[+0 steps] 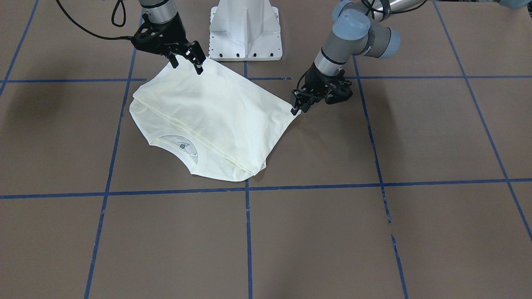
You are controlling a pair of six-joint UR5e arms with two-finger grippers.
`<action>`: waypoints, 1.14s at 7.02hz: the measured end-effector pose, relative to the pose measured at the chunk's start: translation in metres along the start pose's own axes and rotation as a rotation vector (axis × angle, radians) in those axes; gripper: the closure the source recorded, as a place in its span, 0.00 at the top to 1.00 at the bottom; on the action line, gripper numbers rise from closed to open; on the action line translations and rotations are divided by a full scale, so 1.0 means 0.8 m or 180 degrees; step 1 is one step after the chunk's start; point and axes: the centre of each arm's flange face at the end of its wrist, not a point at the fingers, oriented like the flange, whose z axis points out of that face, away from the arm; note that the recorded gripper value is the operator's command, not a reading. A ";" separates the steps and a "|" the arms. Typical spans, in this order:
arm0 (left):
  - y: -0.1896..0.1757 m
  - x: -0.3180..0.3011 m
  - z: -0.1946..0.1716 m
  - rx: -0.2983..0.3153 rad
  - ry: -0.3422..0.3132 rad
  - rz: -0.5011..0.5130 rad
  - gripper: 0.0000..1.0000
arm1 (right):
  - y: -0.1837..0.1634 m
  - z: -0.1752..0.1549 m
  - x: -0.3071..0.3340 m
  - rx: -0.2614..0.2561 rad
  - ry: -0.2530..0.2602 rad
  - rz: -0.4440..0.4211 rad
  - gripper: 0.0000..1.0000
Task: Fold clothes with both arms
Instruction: 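Lower the left gripper to the shirt corner nearest it while the right gripper holds, then push the shirt edge away from the robot with the left gripper to straighten it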
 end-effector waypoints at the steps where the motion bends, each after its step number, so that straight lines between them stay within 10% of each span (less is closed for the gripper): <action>1: 0.002 -0.001 0.002 -0.0006 -0.0012 -0.0006 0.32 | 0.000 -0.003 -0.007 0.0003 -0.0038 0.0005 1.00; 3: 0.005 -0.001 0.007 -0.0017 -0.0026 -0.0048 0.00 | -0.001 -0.004 -0.014 0.0016 -0.0067 0.0019 1.00; 8: -0.032 0.011 -0.020 0.0117 0.0046 0.0191 0.00 | -0.001 -0.006 -0.018 0.0016 -0.0113 0.0033 1.00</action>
